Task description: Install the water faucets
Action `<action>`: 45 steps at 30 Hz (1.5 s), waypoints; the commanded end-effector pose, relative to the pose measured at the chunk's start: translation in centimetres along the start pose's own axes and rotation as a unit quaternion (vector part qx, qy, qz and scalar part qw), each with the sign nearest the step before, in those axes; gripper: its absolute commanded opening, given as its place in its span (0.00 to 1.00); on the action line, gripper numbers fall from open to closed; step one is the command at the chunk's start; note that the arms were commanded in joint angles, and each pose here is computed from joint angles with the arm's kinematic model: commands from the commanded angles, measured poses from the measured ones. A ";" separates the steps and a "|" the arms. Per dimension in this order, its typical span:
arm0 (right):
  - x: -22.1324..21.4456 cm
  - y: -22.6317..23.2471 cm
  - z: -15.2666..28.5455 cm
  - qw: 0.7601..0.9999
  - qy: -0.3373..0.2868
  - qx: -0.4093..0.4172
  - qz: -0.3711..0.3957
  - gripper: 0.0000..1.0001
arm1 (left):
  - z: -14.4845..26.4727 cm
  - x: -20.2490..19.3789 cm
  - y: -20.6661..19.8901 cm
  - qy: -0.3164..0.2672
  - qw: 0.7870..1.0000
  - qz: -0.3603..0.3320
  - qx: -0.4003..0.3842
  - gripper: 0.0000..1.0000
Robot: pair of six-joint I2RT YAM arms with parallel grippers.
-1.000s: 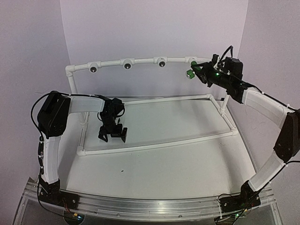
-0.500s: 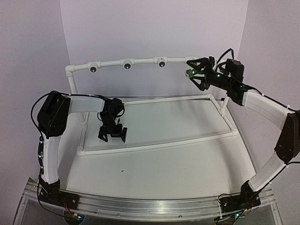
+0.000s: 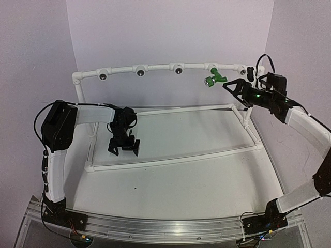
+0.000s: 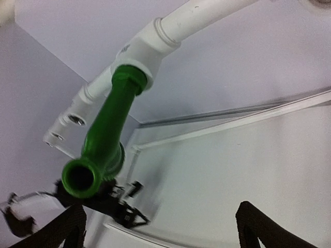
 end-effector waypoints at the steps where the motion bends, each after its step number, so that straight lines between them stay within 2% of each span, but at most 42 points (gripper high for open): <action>1: 2.8 2.5 4.4 0.951 -0.056 -0.120 0.278 0.98 | 1.3 1.0 -0.2 -0.021 1.000 -0.007 -0.006 1.00; 3: 3.6 3.2 5.5 0.913 -0.073 -0.163 0.366 0.98 | 1.2 1.1 -0.2 -0.022 1.000 -0.008 -0.008 1.00; 4: 3.9 3.5 6.0 0.886 -0.081 -0.195 0.413 0.98 | 1.2 1.2 -0.2 -0.022 1.000 -0.008 -0.007 1.00; 7: 3.2 4.8 6.2 0.795 -0.067 -0.241 0.552 0.98 | 1.1 1.5 -0.3 -0.025 1.000 -0.009 -0.009 1.00; 8: 2.9 5.2 6.2 0.758 -0.058 -0.255 0.597 0.98 | 1.1 1.5 -0.4 -0.025 1.000 -0.010 -0.010 1.00; 12: 1.4 6.5 5.0 0.659 -0.033 -0.269 0.702 0.98 | 1.2 1.7 -0.4 -0.027 1.000 -0.011 -0.010 1.00; 16: 0.7 7.7 3.1 0.589 -0.036 -0.290 0.754 0.98 | 1.3 1.7 -0.4 -0.029 0.999 -0.008 -0.010 1.00; 20: 0.2 8.6 1.1 0.543 -0.065 -0.308 0.779 0.98 | 1.4 1.5 -0.3 -0.030 1.000 -0.004 -0.009 1.00; 26: -0.9 7.4 -2.5 0.498 -0.065 -0.319 0.804 0.98 | 1.7 1.1 -0.2 -0.028 1.000 -0.004 -0.006 1.00; 35: -0.5 7.2 -5.5 0.483 -0.080 -0.333 0.806 0.95 | 2.0 0.6 0.1 -0.031 1.000 0.005 -0.001 1.00; 39: -0.4 6.5 -6.8 0.494 -0.089 -0.346 0.792 0.85 | 2.3 0.6 0.0 -0.033 0.999 0.006 0.000 1.00; 45: 0.3 6.3 -7.4 0.540 -0.124 -0.355 0.753 0.61 | 2.5 0.2 0.2 -0.032 0.999 0.010 0.003 1.00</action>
Point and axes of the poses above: each gripper's point midway between its finger pads, its own z axis back along the fingers, its own y axis along the line the jaws close on, x = y × z, the point moved 6 cm from there along z, back along the fingers, and after that the axes turned 12 degrees about -z, right-handed, at the moved point
